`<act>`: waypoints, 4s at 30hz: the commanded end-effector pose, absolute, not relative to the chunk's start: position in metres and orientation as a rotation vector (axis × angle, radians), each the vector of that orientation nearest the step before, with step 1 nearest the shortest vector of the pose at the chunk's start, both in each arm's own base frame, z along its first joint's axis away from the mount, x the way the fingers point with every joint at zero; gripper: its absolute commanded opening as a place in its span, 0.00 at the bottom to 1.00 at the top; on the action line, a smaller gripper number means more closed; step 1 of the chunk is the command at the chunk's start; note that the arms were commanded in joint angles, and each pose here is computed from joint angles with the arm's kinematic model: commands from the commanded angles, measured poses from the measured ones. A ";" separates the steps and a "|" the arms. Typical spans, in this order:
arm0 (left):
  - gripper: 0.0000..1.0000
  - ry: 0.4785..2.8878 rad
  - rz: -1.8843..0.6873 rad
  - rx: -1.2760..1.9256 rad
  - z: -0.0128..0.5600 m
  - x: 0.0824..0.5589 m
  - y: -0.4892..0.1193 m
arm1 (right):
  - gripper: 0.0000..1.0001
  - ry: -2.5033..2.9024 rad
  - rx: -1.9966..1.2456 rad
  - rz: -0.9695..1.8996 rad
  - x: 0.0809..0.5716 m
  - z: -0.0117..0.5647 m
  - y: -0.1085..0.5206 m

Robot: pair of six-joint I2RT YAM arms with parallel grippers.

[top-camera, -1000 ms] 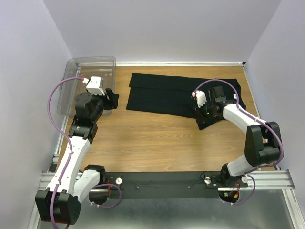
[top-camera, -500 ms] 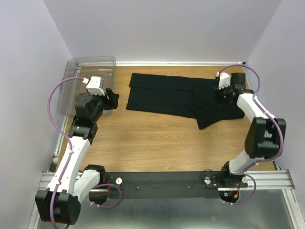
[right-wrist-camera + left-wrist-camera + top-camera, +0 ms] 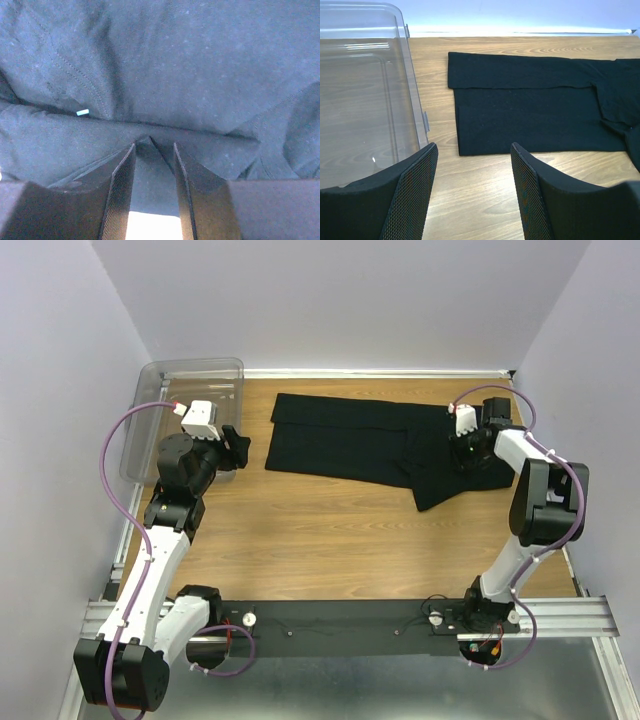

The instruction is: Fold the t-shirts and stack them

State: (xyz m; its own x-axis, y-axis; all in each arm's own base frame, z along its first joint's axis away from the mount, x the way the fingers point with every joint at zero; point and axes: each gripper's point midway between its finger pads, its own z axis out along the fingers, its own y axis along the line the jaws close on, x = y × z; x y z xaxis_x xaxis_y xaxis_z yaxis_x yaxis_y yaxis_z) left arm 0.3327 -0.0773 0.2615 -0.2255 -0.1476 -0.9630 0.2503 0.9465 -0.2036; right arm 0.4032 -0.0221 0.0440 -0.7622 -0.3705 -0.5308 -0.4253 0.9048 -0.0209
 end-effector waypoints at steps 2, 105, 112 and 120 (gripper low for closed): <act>0.68 1.731 -0.375 0.104 0.271 0.333 -0.079 | 0.45 2.541 -0.638 0.208 0.401 0.033 -0.015; 0.68 1.775 -0.374 0.110 0.258 0.340 -0.080 | 0.44 2.344 -0.454 0.151 0.515 0.068 0.086; 0.68 1.770 -0.384 0.117 0.259 0.339 -0.082 | 0.44 2.382 -0.463 -0.058 0.510 0.054 0.078; 0.68 1.764 -0.387 0.120 0.261 0.338 -0.083 | 0.42 2.424 -0.479 -0.174 0.502 0.036 0.072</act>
State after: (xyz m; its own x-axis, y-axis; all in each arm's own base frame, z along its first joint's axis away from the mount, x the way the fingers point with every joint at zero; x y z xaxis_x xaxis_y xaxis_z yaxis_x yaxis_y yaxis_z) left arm 0.3385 -0.0782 0.2477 -0.2647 -0.1351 -0.9548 0.2464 0.9478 -0.2024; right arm 0.5135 0.0819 0.0624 -0.6692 -0.3620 -0.6489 -0.3164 0.9290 -0.1919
